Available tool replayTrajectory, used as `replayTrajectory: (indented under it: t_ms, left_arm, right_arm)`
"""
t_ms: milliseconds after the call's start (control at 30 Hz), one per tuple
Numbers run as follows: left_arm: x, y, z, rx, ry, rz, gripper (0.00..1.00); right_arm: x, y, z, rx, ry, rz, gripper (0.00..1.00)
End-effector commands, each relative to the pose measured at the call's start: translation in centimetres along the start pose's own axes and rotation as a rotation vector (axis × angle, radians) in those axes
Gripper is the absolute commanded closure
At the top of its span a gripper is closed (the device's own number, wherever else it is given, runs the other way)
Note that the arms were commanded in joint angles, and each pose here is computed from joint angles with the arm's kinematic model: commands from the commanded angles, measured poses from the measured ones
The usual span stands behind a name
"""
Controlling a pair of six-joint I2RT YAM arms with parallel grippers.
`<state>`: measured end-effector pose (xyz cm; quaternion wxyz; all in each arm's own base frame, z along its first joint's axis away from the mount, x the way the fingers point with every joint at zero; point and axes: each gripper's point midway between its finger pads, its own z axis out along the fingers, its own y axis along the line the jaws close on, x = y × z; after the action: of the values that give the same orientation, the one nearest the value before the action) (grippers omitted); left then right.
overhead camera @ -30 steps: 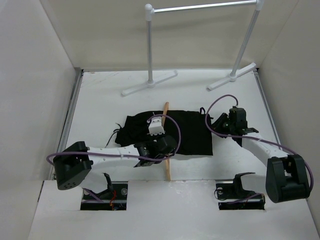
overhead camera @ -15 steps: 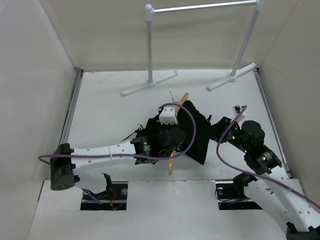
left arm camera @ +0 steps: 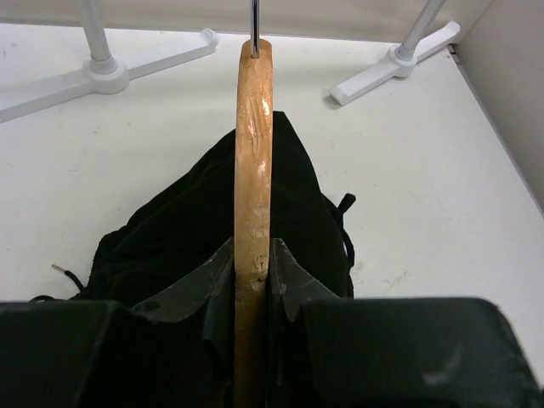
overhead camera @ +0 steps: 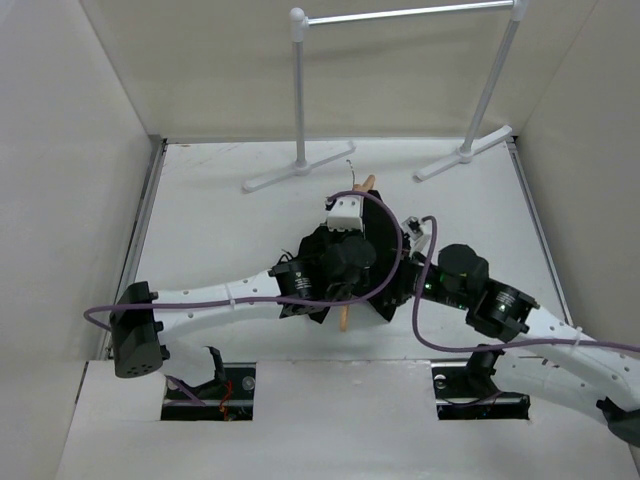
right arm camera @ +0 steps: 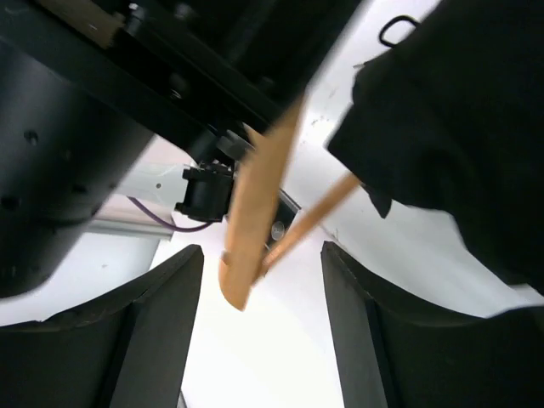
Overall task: Place the trousers on the hanger
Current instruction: Place the trousers on the hanger, then place the hanger at the clothesline.
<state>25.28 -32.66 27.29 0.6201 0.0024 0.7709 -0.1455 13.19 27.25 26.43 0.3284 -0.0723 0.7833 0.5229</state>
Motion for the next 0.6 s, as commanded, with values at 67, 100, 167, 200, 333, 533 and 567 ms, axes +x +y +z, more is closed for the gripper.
replayTrajectory:
  t_ms: [67,100,167,200,333,533,567]
  left_arm:
    - [-4.5,-0.9,-0.2,0.01,-0.104,-0.138,1.0]
    - [-4.4,-0.8,-0.2,0.01,-0.104,-0.14,1.0]
    - [-4.5,-0.8,-0.3,0.012,-0.107,-0.145,1.0]
    - [-4.5,-0.8,-0.3,0.011,-0.108,-0.146,1.0]
    - [-4.7,-0.8,-0.3,0.012,-0.111,-0.156,1.0]
    - [-4.5,-0.7,-0.4,0.01,-0.111,-0.167,1.0]
    - [-4.6,-0.6,-0.5,0.009,-0.113,-0.173,1.0]
  right_arm:
    - [-2.6,4.4,1.4,-0.109,-0.09,-0.061,0.35]
    - [-2.5,4.4,1.6,-0.109,-0.084,-0.061,0.35]
    - [-2.0,3.9,2.3,-0.089,-0.067,-0.059,0.35]
    - [-1.8,3.5,2.6,-0.076,-0.064,-0.06,0.35]
    - [-1.6,2.7,3.6,-0.055,-0.075,-0.06,0.35]
    - [-1.4,2.8,4.2,-0.07,-0.105,-0.03,0.74]
    - [-1.5,2.8,4.2,-0.07,-0.113,-0.022,0.79]
